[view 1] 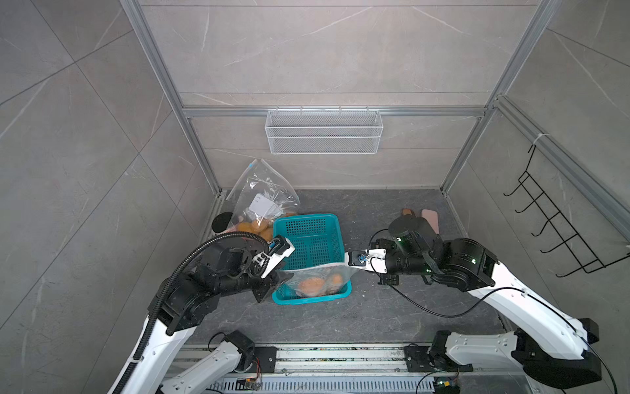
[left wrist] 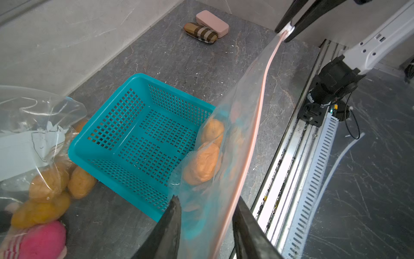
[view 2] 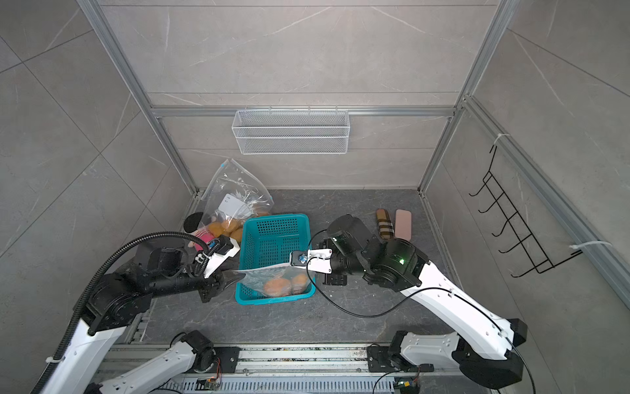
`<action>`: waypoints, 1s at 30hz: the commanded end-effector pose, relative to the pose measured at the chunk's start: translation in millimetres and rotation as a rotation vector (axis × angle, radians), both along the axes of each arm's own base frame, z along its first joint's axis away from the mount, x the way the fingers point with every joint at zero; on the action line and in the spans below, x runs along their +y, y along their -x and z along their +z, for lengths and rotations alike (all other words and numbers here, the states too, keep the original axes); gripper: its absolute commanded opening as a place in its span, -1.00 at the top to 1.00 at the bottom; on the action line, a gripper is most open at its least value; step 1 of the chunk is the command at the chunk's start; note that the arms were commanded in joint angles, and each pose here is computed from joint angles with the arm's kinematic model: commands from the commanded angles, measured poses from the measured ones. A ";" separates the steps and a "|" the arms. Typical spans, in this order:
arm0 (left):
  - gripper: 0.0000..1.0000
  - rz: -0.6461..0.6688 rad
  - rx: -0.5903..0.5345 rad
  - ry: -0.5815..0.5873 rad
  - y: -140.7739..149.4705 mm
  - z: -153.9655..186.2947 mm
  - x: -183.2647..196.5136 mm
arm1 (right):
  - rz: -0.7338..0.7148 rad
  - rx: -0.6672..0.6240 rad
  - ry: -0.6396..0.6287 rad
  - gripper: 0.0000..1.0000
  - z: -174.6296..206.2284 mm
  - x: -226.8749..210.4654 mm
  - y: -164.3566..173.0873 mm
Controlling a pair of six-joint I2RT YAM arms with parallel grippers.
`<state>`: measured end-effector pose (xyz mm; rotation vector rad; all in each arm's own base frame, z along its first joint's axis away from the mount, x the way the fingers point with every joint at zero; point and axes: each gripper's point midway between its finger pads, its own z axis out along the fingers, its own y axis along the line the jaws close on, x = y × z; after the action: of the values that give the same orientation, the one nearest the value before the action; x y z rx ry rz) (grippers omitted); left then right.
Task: Put the potatoes into a zipper bag and zip it
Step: Zip the zipper on the zipper food storage bag.
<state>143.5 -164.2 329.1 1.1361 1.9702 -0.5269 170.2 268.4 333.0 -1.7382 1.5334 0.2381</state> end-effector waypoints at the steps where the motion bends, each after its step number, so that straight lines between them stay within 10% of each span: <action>1: 0.48 -0.002 -0.028 0.005 1.1 7.8 1.9 | -0.009 0.012 0.000 0.92 -1.7 -5.5 3.6; 5: 0.99 0.014 -0.044 0.006 -2.9 12.9 2.5 | -0.010 0.015 0.002 0.92 -2.3 -5.7 3.5; 30: 1.00 0.076 -0.146 0.084 -23.7 57.6 -2.5 | -0.007 -0.015 -0.072 0.94 17.7 6.1 -1.4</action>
<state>160.8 -163.4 356.5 1.0749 1.9369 -0.4617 167.9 272.6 335.2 -1.7356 1.5154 0.2690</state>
